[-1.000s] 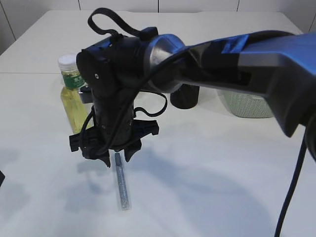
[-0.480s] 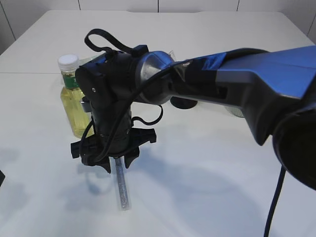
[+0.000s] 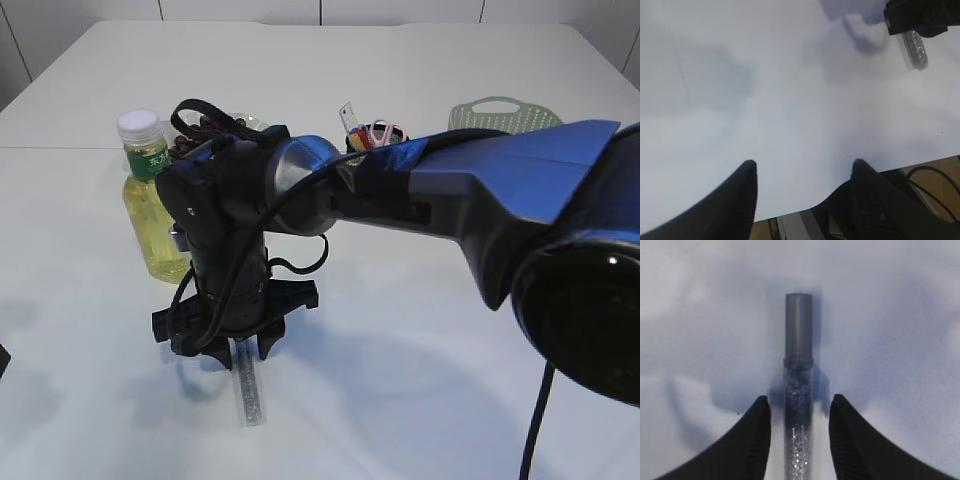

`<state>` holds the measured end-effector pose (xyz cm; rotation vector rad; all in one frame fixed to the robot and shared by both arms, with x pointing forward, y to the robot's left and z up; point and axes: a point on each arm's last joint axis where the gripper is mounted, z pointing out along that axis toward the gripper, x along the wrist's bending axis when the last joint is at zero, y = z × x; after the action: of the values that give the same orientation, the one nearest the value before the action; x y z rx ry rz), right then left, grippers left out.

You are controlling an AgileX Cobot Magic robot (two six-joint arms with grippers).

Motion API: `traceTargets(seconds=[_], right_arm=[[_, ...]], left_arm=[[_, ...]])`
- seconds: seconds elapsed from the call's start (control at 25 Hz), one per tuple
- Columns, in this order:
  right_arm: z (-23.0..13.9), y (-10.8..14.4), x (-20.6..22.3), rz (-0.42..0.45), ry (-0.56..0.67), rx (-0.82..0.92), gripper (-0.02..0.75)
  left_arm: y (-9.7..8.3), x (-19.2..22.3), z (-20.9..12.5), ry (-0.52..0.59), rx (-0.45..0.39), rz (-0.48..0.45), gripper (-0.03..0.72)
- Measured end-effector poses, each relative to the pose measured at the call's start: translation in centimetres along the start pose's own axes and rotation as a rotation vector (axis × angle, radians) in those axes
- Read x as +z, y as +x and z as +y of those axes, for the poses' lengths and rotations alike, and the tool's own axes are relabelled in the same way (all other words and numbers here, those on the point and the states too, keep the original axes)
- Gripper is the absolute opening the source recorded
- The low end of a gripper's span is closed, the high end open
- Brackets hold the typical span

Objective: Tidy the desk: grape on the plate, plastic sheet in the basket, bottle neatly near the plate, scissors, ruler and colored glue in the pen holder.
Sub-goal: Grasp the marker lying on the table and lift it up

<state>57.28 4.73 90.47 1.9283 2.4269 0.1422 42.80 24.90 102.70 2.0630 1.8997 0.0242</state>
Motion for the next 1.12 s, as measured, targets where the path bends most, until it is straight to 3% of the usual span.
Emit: traceTargets(seconds=[0.72, 1.12], right_arm=[[0.09, -0.13, 0.57, -0.019, -0.005, -0.010, 0.283], [0.10, -0.12, 0.49, -0.020, -0.003, -0.039, 0.099]], left_arm=[[0.00, 0.00, 0.00, 0.000, 0.000, 0.000, 0.433], [0.00, 0.00, 0.00, 0.000, 0.000, 0.000, 0.433]])
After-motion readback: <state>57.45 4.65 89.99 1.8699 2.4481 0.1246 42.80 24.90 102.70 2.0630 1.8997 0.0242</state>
